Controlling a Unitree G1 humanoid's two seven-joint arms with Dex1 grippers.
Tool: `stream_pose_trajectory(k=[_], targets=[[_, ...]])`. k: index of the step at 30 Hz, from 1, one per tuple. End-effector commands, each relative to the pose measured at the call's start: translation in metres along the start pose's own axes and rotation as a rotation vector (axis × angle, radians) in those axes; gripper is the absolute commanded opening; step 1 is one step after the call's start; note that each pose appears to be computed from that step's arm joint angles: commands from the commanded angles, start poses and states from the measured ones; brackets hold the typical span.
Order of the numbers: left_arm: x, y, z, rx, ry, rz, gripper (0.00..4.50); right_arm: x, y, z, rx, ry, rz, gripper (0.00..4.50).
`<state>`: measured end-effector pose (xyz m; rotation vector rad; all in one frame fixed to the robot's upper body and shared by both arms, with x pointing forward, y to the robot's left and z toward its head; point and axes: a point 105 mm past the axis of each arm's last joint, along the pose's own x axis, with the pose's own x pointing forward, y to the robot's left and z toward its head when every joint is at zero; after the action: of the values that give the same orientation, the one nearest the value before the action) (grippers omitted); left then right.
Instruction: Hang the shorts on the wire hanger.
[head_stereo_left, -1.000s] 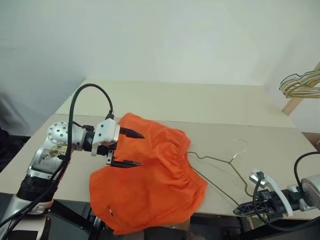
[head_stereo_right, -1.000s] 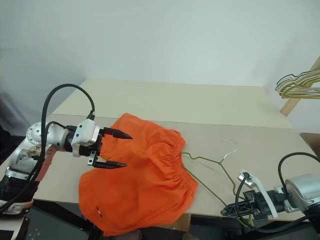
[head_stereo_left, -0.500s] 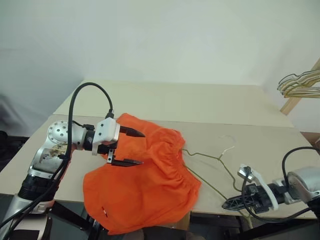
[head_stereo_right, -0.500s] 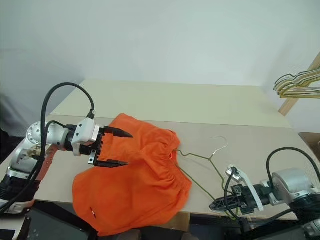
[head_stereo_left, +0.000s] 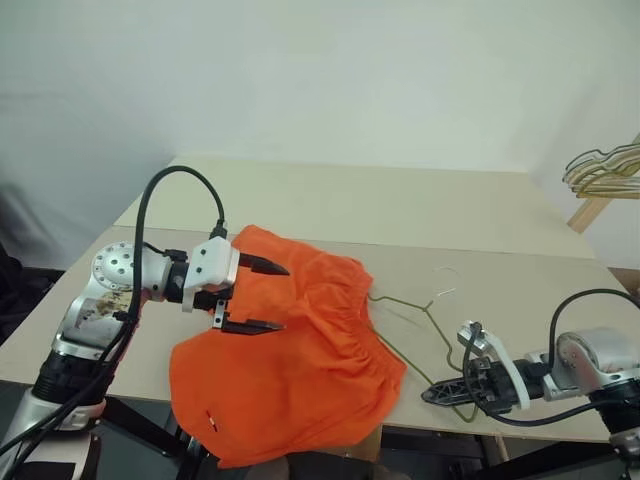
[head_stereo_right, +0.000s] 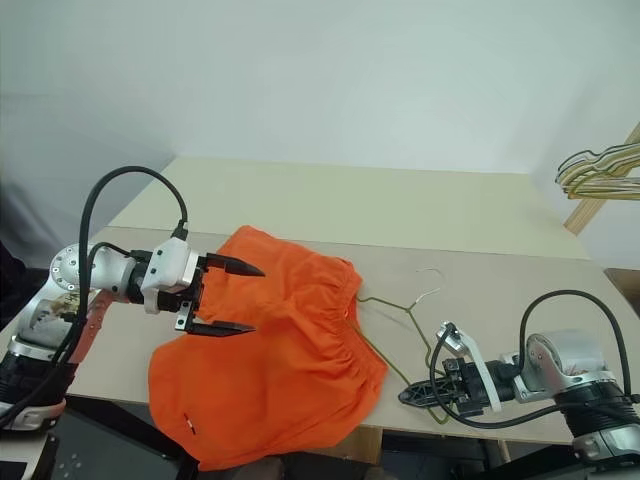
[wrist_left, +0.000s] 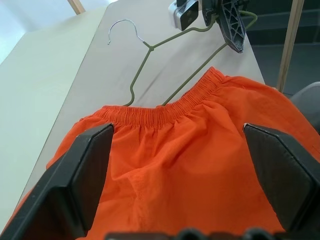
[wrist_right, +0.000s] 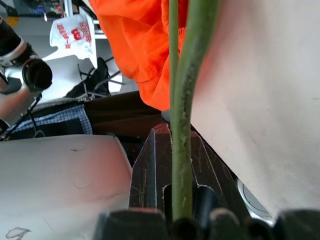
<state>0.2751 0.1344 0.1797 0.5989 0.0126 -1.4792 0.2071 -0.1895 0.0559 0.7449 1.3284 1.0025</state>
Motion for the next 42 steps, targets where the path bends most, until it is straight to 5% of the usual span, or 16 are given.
stream_pose_trajectory(k=[1, 42], targets=[[-0.002, 0.005, 0.008, 0.034, -0.010, 0.011, 4.48, 0.002, 0.009, 0.015, -0.029, -0.034, 0.023, 0.00], [0.000, 0.006, 0.008, 0.044, -0.004, 0.003, 4.48, 0.043, 0.024, 0.085, -0.114, -0.209, 0.084, 0.00]])
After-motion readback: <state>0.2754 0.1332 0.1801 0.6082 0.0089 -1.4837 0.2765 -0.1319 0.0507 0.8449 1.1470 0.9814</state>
